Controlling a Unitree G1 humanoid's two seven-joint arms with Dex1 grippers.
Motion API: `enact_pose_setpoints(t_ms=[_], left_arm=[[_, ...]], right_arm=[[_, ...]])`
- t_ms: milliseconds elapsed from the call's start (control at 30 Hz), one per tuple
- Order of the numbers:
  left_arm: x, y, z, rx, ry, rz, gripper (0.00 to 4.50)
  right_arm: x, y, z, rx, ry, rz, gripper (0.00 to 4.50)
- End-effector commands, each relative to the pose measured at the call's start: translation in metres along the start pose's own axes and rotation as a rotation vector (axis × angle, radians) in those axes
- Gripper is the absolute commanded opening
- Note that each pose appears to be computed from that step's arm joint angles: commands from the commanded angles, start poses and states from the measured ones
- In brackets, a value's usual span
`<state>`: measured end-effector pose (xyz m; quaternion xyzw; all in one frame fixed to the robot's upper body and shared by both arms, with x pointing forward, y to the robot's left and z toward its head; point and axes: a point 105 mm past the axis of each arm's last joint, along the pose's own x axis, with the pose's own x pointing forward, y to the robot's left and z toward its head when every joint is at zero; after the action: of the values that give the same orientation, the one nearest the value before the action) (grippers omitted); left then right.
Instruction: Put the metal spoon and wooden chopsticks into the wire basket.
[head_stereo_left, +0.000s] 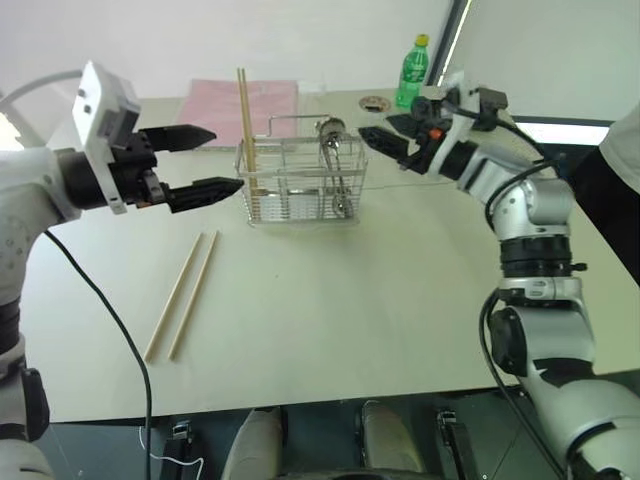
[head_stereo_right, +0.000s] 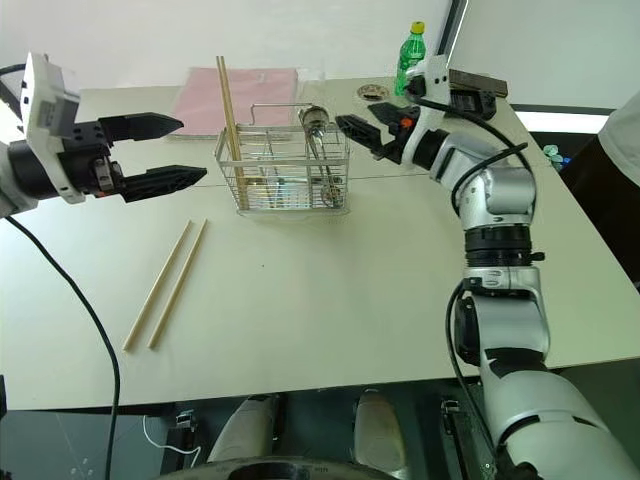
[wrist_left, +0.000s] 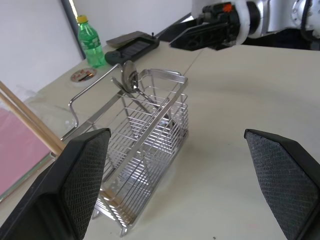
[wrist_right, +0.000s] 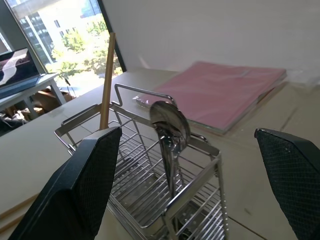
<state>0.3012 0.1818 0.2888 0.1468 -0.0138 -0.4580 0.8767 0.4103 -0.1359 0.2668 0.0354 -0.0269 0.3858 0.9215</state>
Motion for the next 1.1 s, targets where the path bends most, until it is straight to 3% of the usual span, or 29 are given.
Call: enact_pose_setpoints(t_ms=[33, 267, 433, 767, 900, 1100], left_arm=[[-0.024, 0.022, 0.002, 0.008, 0.004, 0.143, 4.5], [-0.065, 0.073, -0.052, -0.098, 0.204, 0.547, 4.5], [-0.067, 0.081, -0.093, -0.298, 0.338, 0.686, 4.5], [-0.04, 0.073, -0.161, -0.392, 0.501, 0.637, 4.5], [-0.035, 0.075, -0.188, -0.418, 0.548, 0.618, 4.5], [-0.014, 0.083, -0.187, -0.421, 0.523, 0.583, 4.5]], right_arm=[[-0.027, 0.015, 0.039, -0.146, -0.044, 0.093, 4.49], [-0.096, 0.071, 0.01, -0.254, 0.213, 0.408, 4.49], [-0.114, 0.084, -0.023, -0.195, 0.311, 0.398, 4.49], [-0.118, 0.118, -0.067, -0.14, 0.262, 0.397, 4.49], [-0.114, 0.123, -0.067, -0.112, 0.206, 0.369, 4.49], [-0.113, 0.128, -0.064, -0.079, 0.171, 0.344, 4.49]])
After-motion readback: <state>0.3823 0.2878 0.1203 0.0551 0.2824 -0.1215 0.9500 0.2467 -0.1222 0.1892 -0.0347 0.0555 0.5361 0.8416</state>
